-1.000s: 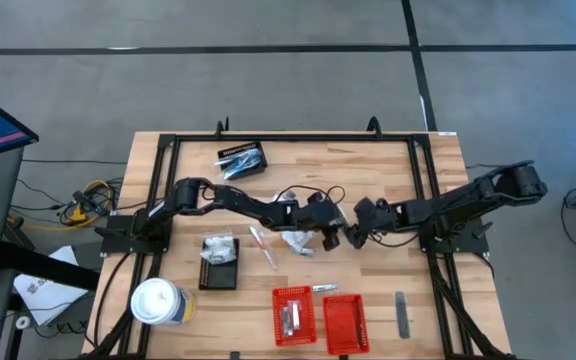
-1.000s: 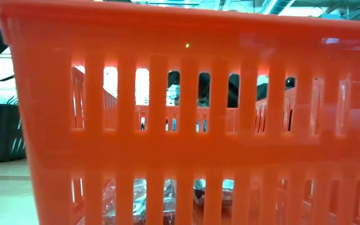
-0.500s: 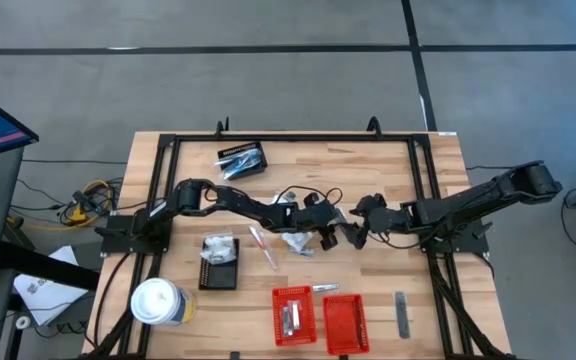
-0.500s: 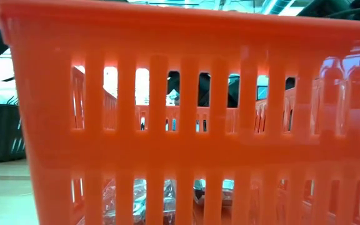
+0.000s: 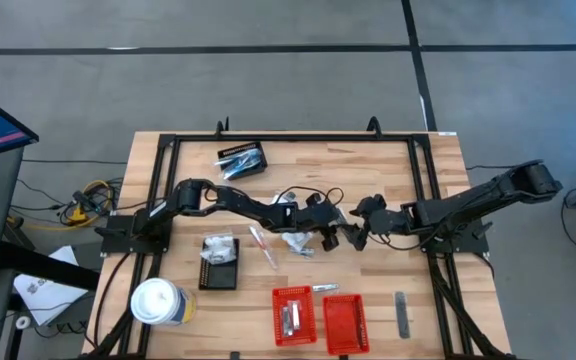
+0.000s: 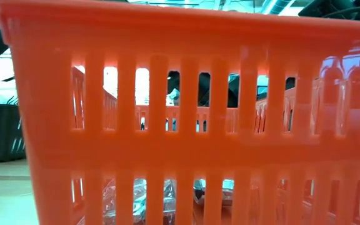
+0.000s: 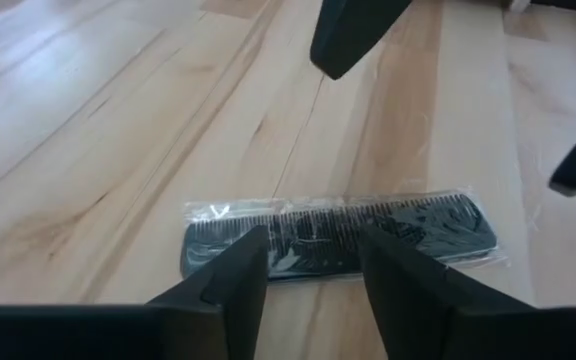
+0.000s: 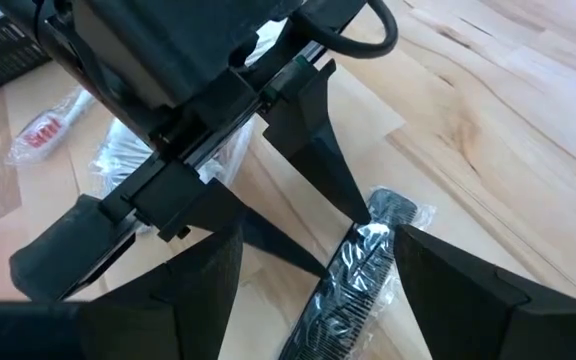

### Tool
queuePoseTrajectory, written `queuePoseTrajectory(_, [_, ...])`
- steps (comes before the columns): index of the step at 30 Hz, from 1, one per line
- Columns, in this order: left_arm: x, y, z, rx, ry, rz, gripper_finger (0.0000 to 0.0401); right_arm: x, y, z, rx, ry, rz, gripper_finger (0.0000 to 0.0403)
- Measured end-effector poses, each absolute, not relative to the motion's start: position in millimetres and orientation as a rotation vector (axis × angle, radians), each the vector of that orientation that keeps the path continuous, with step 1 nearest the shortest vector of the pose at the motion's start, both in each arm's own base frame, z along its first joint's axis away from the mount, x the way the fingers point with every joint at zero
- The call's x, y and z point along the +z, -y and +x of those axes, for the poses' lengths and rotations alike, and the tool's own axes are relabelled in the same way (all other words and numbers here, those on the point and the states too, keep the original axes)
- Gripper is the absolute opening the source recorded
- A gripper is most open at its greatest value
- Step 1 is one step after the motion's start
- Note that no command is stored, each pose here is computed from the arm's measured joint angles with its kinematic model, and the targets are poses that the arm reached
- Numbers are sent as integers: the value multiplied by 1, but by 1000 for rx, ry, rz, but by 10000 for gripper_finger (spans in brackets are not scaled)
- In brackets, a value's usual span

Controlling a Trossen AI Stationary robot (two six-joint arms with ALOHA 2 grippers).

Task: Pick & Place Travel size toiletries
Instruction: Put the black hair brush into the right red bin

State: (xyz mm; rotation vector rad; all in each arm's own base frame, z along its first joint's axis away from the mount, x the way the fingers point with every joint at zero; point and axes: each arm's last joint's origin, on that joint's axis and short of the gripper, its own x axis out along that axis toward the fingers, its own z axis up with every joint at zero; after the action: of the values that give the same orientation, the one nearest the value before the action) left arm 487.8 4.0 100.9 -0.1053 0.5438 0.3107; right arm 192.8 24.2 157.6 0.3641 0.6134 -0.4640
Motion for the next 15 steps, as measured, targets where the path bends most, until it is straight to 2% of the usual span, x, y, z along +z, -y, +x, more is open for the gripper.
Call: queuePoseTrajectory(15, [90, -7, 488, 312, -567, -105, 145, 159, -24, 194, -454, -603, 364, 255])
